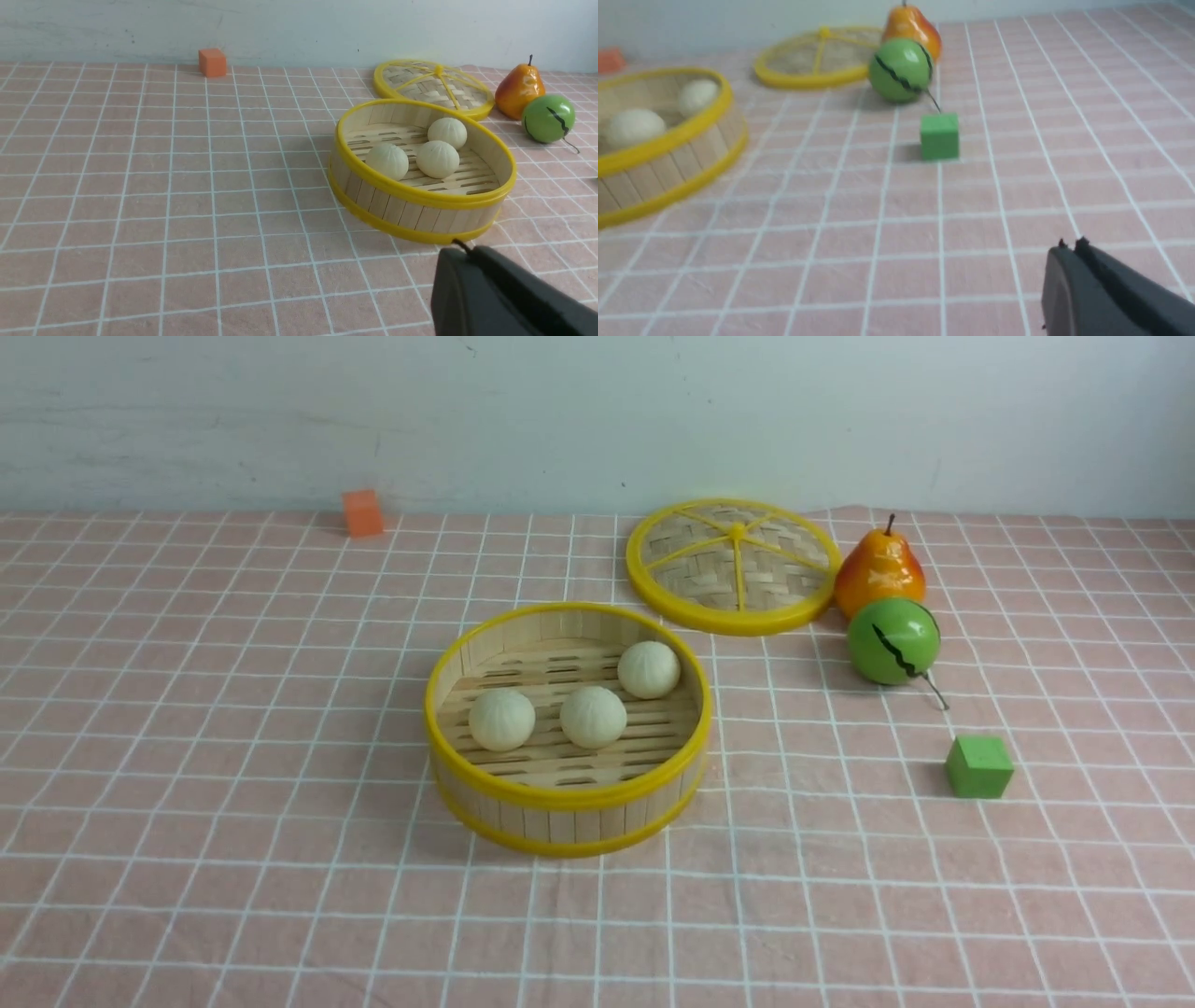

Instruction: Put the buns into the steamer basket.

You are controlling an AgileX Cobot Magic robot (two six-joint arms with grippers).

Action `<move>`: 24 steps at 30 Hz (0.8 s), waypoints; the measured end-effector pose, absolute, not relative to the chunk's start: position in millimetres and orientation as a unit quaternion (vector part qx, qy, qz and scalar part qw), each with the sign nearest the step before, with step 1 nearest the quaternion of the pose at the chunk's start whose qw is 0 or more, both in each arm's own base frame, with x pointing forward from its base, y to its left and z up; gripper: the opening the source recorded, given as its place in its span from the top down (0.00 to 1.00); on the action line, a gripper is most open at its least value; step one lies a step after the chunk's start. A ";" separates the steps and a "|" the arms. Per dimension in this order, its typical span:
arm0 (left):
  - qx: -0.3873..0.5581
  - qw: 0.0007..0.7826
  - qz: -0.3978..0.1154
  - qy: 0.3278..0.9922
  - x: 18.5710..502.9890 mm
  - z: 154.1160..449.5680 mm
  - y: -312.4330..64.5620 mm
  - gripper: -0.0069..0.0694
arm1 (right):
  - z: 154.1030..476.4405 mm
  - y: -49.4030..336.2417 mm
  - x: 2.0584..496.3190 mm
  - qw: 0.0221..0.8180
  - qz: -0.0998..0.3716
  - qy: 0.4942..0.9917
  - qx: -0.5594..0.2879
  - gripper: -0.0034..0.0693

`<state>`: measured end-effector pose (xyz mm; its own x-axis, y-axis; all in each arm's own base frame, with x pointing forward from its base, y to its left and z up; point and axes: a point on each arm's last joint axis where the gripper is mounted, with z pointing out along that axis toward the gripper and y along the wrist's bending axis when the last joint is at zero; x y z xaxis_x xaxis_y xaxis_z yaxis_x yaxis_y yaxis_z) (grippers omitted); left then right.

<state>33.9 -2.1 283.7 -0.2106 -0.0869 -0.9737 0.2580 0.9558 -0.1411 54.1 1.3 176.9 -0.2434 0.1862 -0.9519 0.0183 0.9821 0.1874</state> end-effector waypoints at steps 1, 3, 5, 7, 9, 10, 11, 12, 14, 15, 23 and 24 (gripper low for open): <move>0.056 0.626 -0.138 0.766 33.9 283.7 -2.1 0.93 | 174.8 1.3 53.5 0.602 0.068 0.793 0.067 0.97; 0.056 0.626 -0.138 0.766 33.9 283.7 -2.1 0.93 | 174.4 1.3 52.8 0.595 0.068 0.798 0.069 0.97; 0.056 0.626 -0.138 0.766 33.9 283.7 -2.1 0.93 | 174.0 1.4 52.3 0.590 0.069 0.802 0.070 0.97; 0.056 0.626 -0.137 0.766 33.9 283.7 -2.0 0.93 | 174.0 1.4 52.2 0.589 0.069 0.802 0.070 0.97; 0.056 0.626 -0.137 0.766 33.9 283.7 -2.0 0.93 | 174.1 1.4 52.1 0.588 0.069 0.803 0.070 0.97; 0.056 0.626 -0.137 0.766 33.9 283.7 -2.0 0.93 | 174.0 1.4 52.1 0.588 0.069 0.803 0.070 0.97; 0.056 0.626 -0.137 0.766 33.9 283.7 -2.0 0.93 | 174.0 1.4 52.1 0.588 0.069 0.803 0.070 0.97; 0.056 0.626 -0.137 0.766 33.9 283.7 -2.0 0.93 | 174.0 1.4 52.1 0.587 0.069 0.803 0.070 0.96; 0.056 0.626 -0.136 0.766 33.9 283.7 -2.0 0.93 | 174.0 1.4 52.1 0.587 0.069 0.803 0.070 0.96; 0.056 0.626 -0.136 0.765 33.9 283.7 -1.9 0.93 | 174.0 1.4 52.1 0.587 0.069 0.803 0.070 0.96; 0.056 0.626 -0.136 0.765 33.9 283.7 -1.9 0.93 | 174.0 1.4 52.1 0.587 0.069 0.803 0.070 0.95; 0.057 0.626 -0.136 0.765 34.3 283.0 -2.1 0.92 | 174.0 1.4 52.1 0.587 0.069 0.803 0.070 0.95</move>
<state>34.3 -2.1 283.0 -0.2085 -0.0834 -0.9744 0.2574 0.9565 -0.1370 52.1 1.4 174.0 -0.3002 0.1938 -0.9340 0.0318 0.9806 0.1932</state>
